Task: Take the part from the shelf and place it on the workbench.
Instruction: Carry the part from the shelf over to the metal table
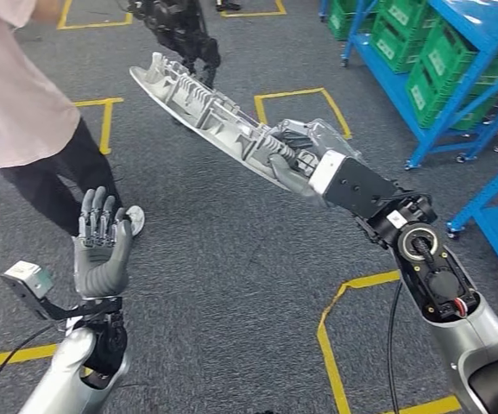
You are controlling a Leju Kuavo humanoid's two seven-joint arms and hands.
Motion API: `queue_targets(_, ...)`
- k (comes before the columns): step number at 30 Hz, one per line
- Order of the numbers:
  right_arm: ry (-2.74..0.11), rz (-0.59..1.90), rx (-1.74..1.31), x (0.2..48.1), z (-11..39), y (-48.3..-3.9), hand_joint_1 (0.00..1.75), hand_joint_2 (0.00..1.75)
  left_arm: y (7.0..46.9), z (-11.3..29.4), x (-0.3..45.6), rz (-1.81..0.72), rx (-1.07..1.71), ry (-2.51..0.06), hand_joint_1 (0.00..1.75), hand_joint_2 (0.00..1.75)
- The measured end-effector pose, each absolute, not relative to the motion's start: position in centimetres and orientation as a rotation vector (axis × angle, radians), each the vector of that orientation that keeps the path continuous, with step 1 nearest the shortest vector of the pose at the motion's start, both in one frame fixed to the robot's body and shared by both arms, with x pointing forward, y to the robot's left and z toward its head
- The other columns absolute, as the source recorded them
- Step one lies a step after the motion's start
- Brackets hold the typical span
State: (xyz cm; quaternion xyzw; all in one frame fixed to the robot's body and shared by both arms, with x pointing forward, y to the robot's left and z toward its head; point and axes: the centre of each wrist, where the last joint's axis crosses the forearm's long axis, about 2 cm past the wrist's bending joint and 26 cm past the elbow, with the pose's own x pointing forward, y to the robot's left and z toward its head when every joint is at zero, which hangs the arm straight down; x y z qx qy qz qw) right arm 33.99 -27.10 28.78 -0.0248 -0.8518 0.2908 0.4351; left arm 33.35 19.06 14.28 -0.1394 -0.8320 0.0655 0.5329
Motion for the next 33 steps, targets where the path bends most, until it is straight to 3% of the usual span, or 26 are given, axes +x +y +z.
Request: queue_targets(33,-2.103,0.637,-0.158,32.6,27.9,-29.3,1.75,1.75,16.5,14.7,35.2,0.095,-0.455,-2.004,0.00,1.75)
